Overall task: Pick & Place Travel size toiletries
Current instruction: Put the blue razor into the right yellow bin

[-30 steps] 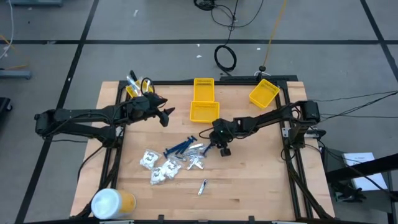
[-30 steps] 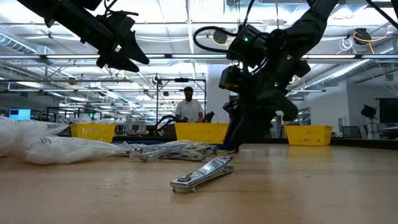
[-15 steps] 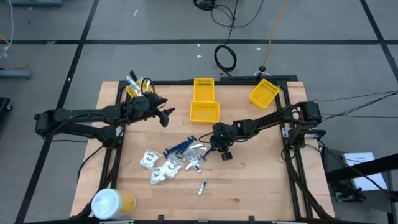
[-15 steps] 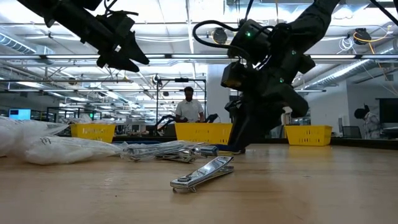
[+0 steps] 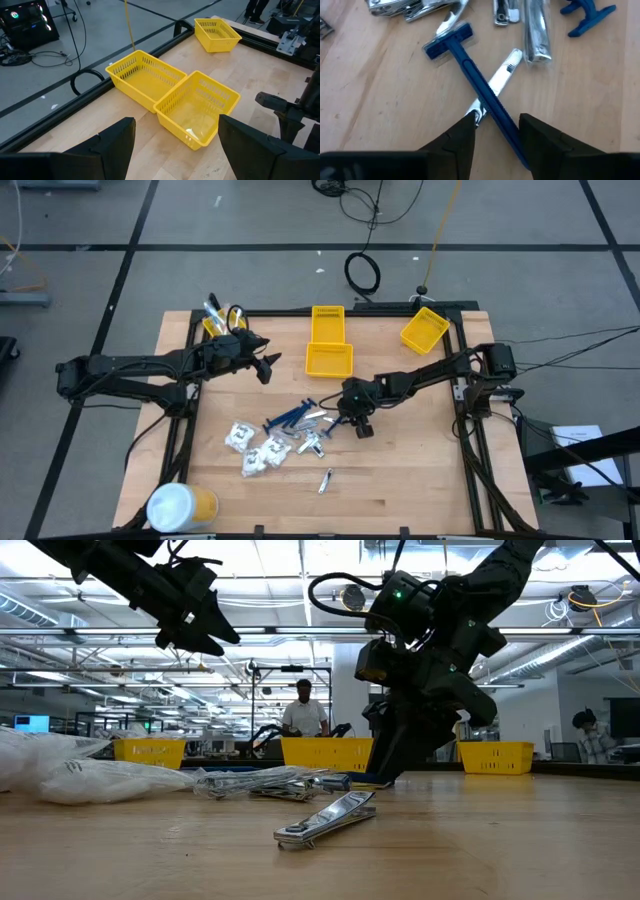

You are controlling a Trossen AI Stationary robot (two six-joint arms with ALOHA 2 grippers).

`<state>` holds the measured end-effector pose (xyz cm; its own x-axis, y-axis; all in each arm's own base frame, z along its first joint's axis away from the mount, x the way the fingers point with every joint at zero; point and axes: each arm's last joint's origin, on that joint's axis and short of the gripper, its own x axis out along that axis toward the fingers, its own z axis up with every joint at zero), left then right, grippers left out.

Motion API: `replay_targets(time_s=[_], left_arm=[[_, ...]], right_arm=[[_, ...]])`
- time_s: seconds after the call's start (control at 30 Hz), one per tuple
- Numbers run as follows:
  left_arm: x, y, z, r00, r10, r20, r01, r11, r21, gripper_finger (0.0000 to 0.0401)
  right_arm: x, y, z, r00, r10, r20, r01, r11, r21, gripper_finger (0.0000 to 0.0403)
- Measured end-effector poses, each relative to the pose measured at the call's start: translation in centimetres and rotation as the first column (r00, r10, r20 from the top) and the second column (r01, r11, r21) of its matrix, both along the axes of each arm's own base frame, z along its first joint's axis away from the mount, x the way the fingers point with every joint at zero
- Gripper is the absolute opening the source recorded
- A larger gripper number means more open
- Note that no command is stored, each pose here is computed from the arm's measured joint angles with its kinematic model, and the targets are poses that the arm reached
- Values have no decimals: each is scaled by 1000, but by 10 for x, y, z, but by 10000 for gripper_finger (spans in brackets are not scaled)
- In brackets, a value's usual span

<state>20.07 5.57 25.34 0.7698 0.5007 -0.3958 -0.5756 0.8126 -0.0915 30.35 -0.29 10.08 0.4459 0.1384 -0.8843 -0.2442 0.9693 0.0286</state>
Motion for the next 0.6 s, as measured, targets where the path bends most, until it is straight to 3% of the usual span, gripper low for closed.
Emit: replay_targets(time_s=[0.27, 0.47, 0.6], left_arm=[[0, 0, 0, 1000, 0, 2, 0, 1000, 0, 274], [0, 0, 1, 1000, -1, 5, 1, 1000, 1, 274], [0, 0, 0, 1000, -1, 2, 1, 1000, 0, 273]], right_arm=[[5, 0, 13, 996, -43, 83, 46, 999, -27, 139], [5, -4, 12, 995, -56, 81, 58, 998, -20, 156], [5, -6, 11, 995, -56, 77, 57, 998, -20, 144]])
